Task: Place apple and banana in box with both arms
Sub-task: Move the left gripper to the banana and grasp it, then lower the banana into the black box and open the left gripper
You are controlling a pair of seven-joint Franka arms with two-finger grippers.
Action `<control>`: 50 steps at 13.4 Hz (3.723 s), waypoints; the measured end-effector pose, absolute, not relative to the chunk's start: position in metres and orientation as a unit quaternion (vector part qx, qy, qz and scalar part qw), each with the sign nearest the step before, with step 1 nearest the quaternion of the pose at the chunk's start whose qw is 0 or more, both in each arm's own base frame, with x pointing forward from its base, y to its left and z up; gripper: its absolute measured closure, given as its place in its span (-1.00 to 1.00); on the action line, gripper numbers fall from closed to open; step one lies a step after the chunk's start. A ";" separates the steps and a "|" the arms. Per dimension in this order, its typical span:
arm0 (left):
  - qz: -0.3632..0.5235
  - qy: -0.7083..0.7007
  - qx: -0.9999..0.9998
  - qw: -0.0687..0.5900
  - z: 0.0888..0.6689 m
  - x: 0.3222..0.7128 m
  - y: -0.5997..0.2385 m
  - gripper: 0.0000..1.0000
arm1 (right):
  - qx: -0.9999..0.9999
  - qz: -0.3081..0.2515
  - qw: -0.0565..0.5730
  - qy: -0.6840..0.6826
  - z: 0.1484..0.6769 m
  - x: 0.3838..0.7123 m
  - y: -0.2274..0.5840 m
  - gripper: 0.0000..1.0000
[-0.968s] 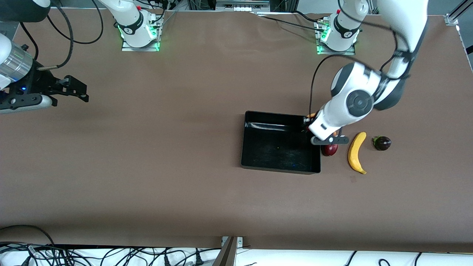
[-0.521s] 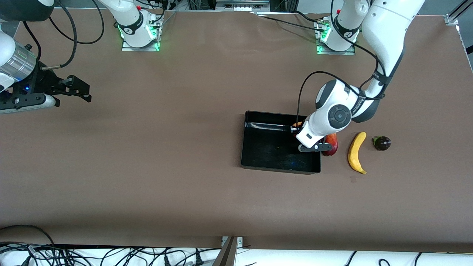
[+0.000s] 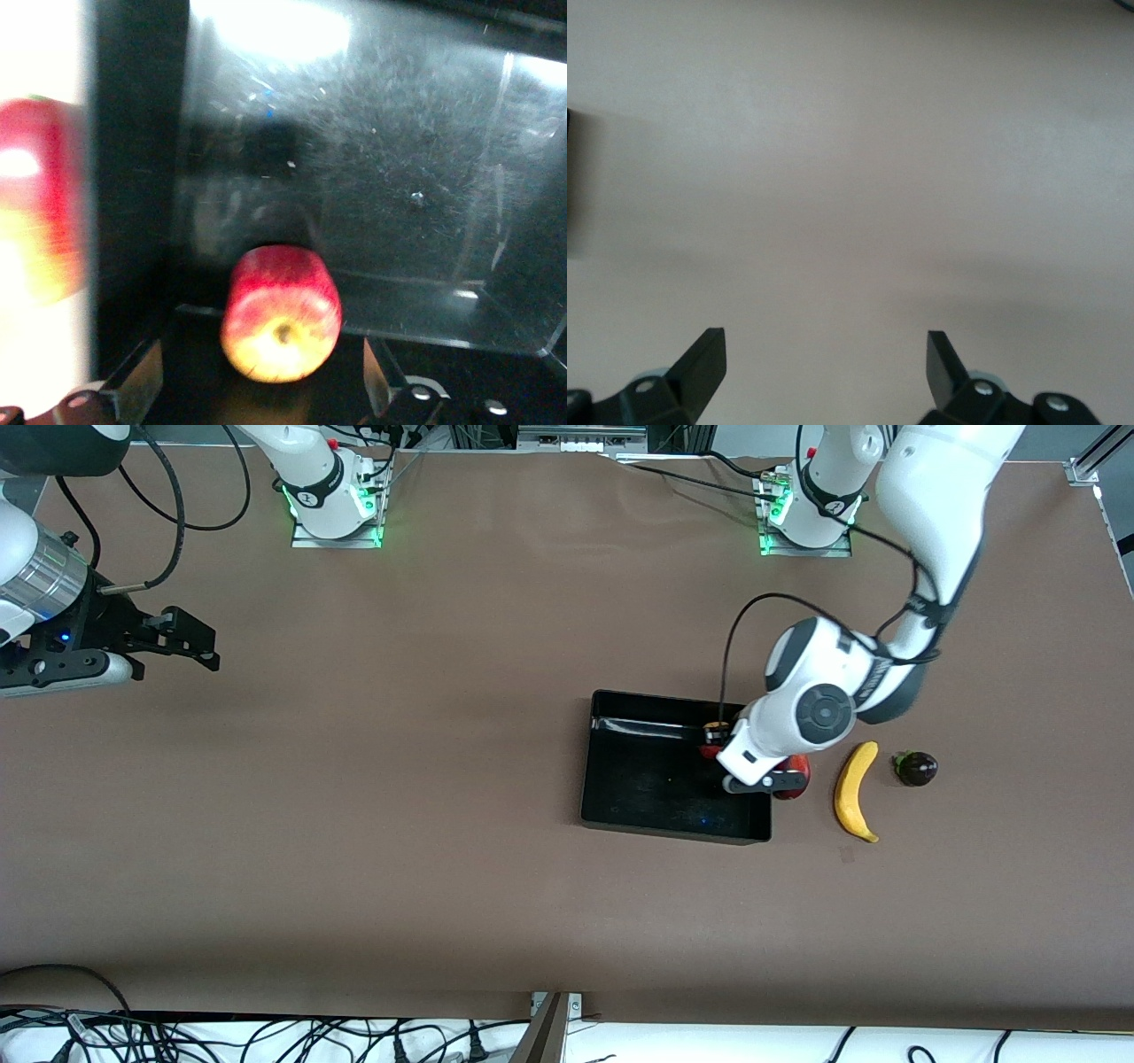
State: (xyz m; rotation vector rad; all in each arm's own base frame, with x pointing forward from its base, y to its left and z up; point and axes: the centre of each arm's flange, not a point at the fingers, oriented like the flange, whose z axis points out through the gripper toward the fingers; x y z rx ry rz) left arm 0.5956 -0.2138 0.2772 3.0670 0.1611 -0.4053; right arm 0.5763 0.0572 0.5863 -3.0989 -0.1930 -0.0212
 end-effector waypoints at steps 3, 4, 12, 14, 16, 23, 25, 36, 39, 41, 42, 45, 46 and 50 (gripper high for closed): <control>-0.118 0.001 0.993 -0.009 0.334 0.624 -0.169 -1.00 | -0.998 -0.008 0.018 -0.063 0.588 0.576 0.058 -1.00; -0.117 -0.021 0.993 -0.013 0.334 0.629 -0.149 -1.00 | -0.998 -0.008 0.018 -0.065 0.588 0.575 0.060 -1.00; -0.101 -0.110 0.989 -0.006 0.238 0.627 -0.098 -1.00 | -0.997 -0.011 0.018 -0.069 0.591 0.572 0.081 -1.00; -0.092 -0.133 0.987 -0.012 0.243 0.632 -0.084 -1.00 | -0.997 -0.012 0.017 -0.069 0.592 0.571 0.081 -1.00; -0.077 -0.167 0.983 -0.015 0.245 0.638 -0.055 -1.00 | -0.997 -0.012 0.017 -0.069 0.593 0.571 0.081 -1.00; -0.058 -0.205 0.977 -0.024 0.177 0.619 -0.013 -0.93 | -0.998 -0.012 0.017 -0.066 0.593 0.571 0.080 -1.00; -0.059 -0.203 0.977 -0.025 0.174 0.619 -0.005 -0.54 | -0.998 -0.013 0.017 -0.066 0.593 0.571 0.080 -1.00; -0.105 -0.161 0.981 0.027 0.363 0.636 -0.126 0.34 | -0.998 -0.013 0.017 -0.065 0.593 0.571 0.079 -1.00; -0.099 -0.104 0.989 0.025 0.350 0.619 -0.215 0.34 | -0.998 -0.013 0.017 -0.065 0.593 0.571 0.079 -1.00; -0.087 -0.064 0.994 0.033 0.326 0.607 -0.275 0.34 | -0.998 -0.012 0.017 -0.065 0.593 0.571 0.079 -1.00; -0.076 -0.047 0.995 0.045 0.312 0.605 -0.296 0.34 | -0.998 -0.013 0.017 -0.065 0.593 0.571 0.080 -1.00; -0.061 -0.012 0.995 0.078 0.274 0.605 -0.335 0.34 | -0.998 -0.012 0.017 -0.066 0.592 0.571 0.080 -1.00; -0.059 -0.005 0.994 0.086 0.261 0.602 -0.347 0.34 | -0.997 -0.012 0.014 -0.068 0.592 0.571 0.083 -1.00; -0.075 -0.002 0.993 0.093 0.224 0.593 -0.367 0.34 | -0.996 -0.013 0.001 -0.085 0.592 0.565 0.118 -1.00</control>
